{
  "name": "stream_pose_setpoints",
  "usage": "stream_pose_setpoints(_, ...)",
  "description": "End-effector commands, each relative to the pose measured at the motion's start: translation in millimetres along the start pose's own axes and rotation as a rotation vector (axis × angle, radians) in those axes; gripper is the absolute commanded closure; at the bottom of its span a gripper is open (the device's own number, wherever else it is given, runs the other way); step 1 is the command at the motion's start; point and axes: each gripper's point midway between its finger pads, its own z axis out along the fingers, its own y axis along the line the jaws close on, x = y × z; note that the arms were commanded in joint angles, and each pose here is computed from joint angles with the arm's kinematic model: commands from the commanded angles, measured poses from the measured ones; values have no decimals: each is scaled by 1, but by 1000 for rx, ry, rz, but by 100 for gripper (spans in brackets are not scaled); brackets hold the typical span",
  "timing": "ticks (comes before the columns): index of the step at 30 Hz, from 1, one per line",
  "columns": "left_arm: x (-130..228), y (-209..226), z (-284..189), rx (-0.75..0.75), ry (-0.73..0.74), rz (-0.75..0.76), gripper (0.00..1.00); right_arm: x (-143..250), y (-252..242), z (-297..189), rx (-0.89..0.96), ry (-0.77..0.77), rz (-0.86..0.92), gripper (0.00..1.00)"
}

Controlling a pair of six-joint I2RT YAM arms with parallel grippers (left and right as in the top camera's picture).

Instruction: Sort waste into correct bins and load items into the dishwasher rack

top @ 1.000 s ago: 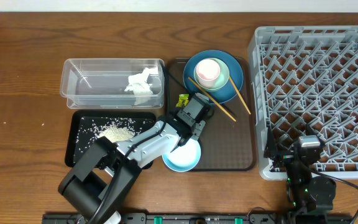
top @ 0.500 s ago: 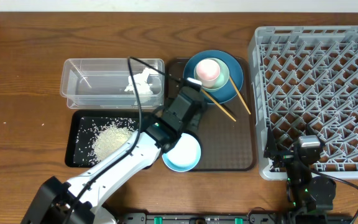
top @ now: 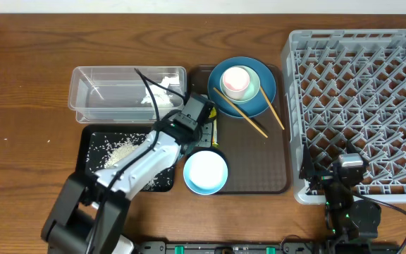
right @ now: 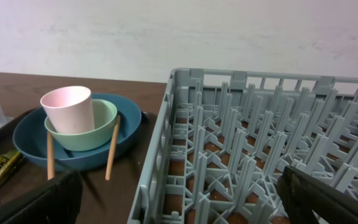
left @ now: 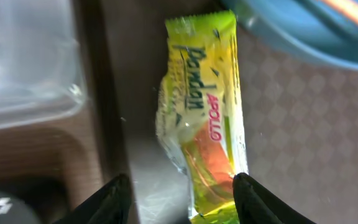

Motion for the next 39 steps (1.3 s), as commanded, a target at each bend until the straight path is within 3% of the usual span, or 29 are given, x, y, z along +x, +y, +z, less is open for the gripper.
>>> stream_pose_setpoints(1, 12, -9, 7, 57, 62, -11, 44, 1, 1, 0, -3, 4, -5, 1)
stream_pose_setpoints(12, 17, 6, 20, -23, 72, -9, 44, 1, 1, 0, -3, 4, -5, 1)
stream_pose_setpoints(30, 29, 11, 36, -32, 85, -46, 45, 1, 1, 0, -3, 4, -5, 1)
stream_pose_setpoints(35, 29, 11, 36, -32, 86, -46, 75, 1, 1, 0, -3, 4, -5, 1)
stream_pose_setpoints(39, 29, 11, 36, -32, 85, -46, 87, 1, 1, 0, -3, 4, -5, 1)
